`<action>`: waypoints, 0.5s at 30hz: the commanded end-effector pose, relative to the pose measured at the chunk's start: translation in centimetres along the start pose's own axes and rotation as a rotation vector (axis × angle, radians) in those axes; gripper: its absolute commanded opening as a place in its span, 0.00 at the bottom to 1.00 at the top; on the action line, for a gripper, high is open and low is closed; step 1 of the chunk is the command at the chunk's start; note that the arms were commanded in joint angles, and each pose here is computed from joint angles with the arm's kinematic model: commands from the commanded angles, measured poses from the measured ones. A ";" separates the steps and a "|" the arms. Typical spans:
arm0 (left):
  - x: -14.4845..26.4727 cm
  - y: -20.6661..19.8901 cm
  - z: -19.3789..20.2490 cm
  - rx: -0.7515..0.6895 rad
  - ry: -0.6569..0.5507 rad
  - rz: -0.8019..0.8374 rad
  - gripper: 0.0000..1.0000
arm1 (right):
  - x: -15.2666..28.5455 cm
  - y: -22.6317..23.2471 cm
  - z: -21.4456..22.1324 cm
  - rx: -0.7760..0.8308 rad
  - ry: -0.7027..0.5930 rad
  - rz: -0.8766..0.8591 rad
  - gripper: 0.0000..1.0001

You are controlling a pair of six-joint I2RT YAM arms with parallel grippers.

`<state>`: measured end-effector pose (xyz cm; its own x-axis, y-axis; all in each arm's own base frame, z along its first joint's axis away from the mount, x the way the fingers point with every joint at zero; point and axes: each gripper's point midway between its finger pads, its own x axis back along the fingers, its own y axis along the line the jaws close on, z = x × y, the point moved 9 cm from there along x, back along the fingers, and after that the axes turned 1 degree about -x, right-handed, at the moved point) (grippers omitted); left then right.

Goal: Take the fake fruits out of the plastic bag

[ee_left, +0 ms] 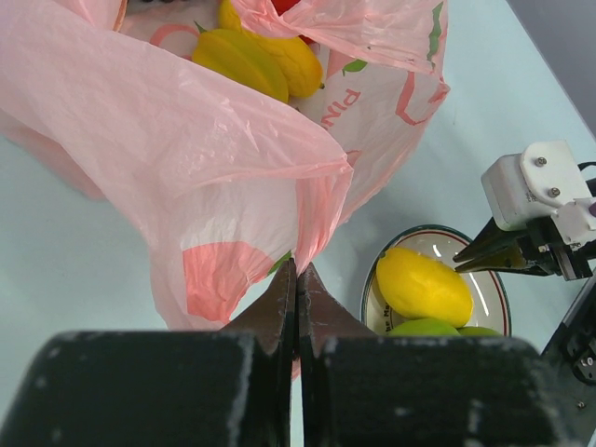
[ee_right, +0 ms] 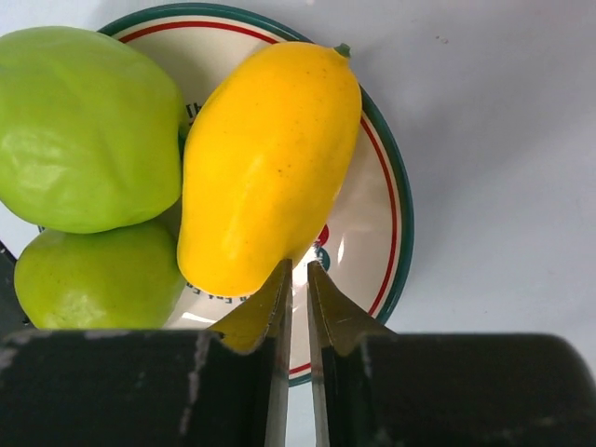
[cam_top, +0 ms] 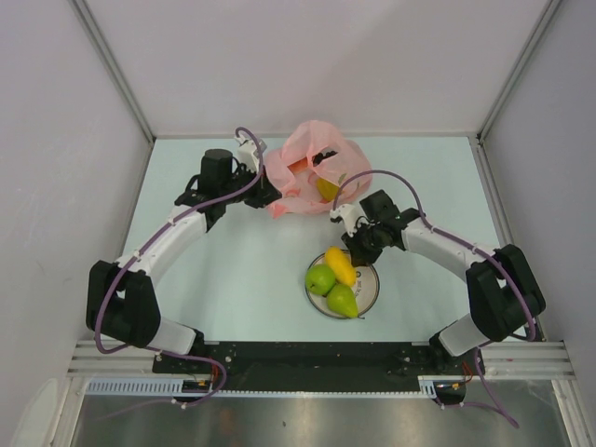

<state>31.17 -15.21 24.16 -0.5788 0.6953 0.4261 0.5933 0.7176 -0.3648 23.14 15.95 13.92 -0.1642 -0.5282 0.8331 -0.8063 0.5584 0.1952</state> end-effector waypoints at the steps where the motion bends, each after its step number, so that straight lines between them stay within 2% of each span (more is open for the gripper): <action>1: 0.8 -0.3 -1.0 -0.052 -0.045 0.000 0.00 | 0.3 -0.7 -0.7 0.054 -0.028 0.057 0.15; 5: 0.9 -0.3 -1.1 -0.058 -0.050 -0.002 0.00 | 2.5 -2.1 -2.1 0.064 -0.085 0.151 0.11; 8: 1.0 -0.5 -1.1 -0.058 -0.045 0.003 0.00 | 4.7 -2.2 -4.9 0.112 -0.189 0.196 0.11; 15: 1.4 -0.6 -0.4 -0.056 -0.029 0.010 0.00 | 6.5 -0.2 -12.6 0.135 -0.436 0.102 0.11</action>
<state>31.07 -15.12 24.05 -0.5745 0.6938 0.4343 0.5984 0.7180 -0.3555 27.71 17.19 20.84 -0.3956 -0.5784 0.7134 -0.8118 0.5834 0.0228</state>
